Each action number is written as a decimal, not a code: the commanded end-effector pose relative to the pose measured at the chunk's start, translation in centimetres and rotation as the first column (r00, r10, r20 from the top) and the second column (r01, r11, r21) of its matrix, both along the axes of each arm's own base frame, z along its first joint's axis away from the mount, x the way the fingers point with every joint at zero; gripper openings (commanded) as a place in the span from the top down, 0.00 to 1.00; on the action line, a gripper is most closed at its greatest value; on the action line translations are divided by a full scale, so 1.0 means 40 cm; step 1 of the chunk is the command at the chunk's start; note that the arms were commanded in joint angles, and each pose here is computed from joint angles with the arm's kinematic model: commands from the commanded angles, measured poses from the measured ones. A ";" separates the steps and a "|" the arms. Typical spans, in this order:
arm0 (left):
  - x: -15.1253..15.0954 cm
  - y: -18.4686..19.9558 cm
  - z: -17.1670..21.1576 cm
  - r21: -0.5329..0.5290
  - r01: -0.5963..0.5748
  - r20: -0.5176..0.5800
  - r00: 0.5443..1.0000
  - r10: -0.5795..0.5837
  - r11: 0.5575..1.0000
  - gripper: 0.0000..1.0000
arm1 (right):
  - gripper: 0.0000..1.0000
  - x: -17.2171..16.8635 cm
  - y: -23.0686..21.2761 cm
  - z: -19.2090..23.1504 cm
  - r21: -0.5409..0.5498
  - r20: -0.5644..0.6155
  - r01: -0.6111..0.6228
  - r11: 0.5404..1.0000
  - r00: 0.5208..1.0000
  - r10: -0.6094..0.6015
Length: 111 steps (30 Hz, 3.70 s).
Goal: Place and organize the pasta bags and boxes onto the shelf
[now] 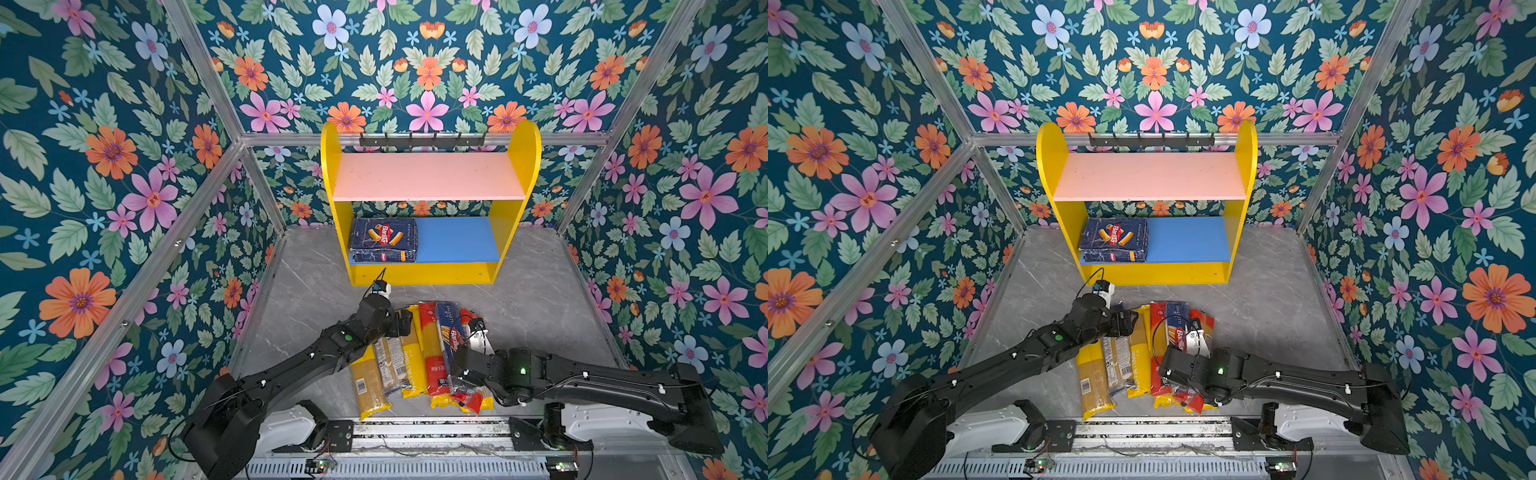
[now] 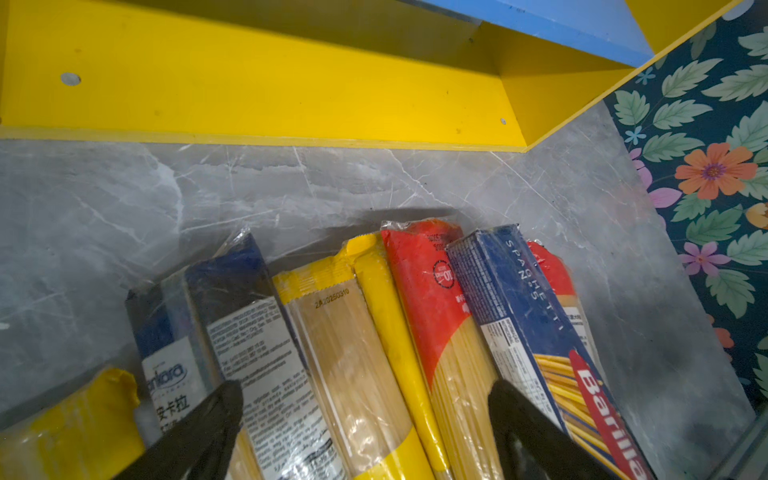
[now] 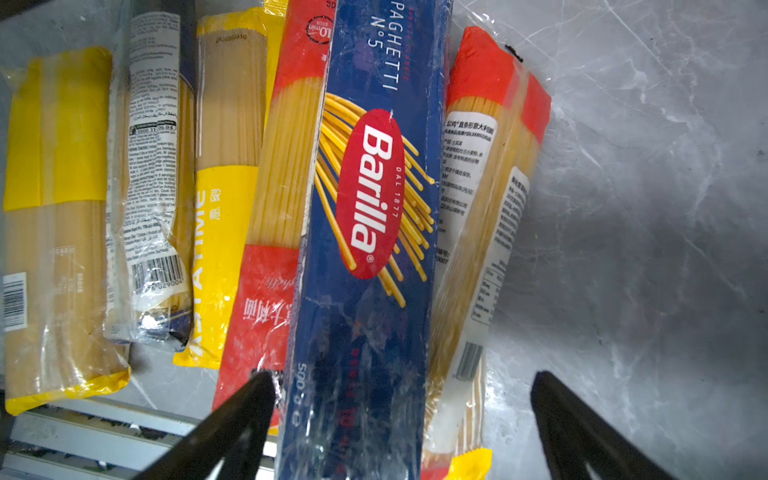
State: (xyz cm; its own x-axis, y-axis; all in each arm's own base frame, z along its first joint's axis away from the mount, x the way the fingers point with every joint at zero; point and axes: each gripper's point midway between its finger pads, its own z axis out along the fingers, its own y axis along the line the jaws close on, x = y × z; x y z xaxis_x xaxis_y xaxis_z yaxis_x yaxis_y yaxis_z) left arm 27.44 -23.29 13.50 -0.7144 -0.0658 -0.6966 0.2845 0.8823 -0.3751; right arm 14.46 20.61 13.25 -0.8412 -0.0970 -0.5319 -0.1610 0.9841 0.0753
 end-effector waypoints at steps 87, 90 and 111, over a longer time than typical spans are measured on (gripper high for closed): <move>-0.090 0.248 -0.018 0.172 -0.233 0.092 0.971 0.220 0.957 0.00 | 0.62 0.085 0.075 0.101 -0.015 0.159 -0.008 1.000 0.987 0.010; -0.087 0.245 -0.012 0.168 -0.231 0.095 0.972 0.217 0.958 0.00 | 0.63 0.121 0.079 0.123 0.009 0.177 -0.014 1.000 0.984 0.012; -0.056 0.232 0.030 0.185 -0.240 0.128 0.967 0.218 0.953 0.00 | 0.63 0.468 0.105 0.244 0.031 0.286 -0.011 0.999 0.958 0.002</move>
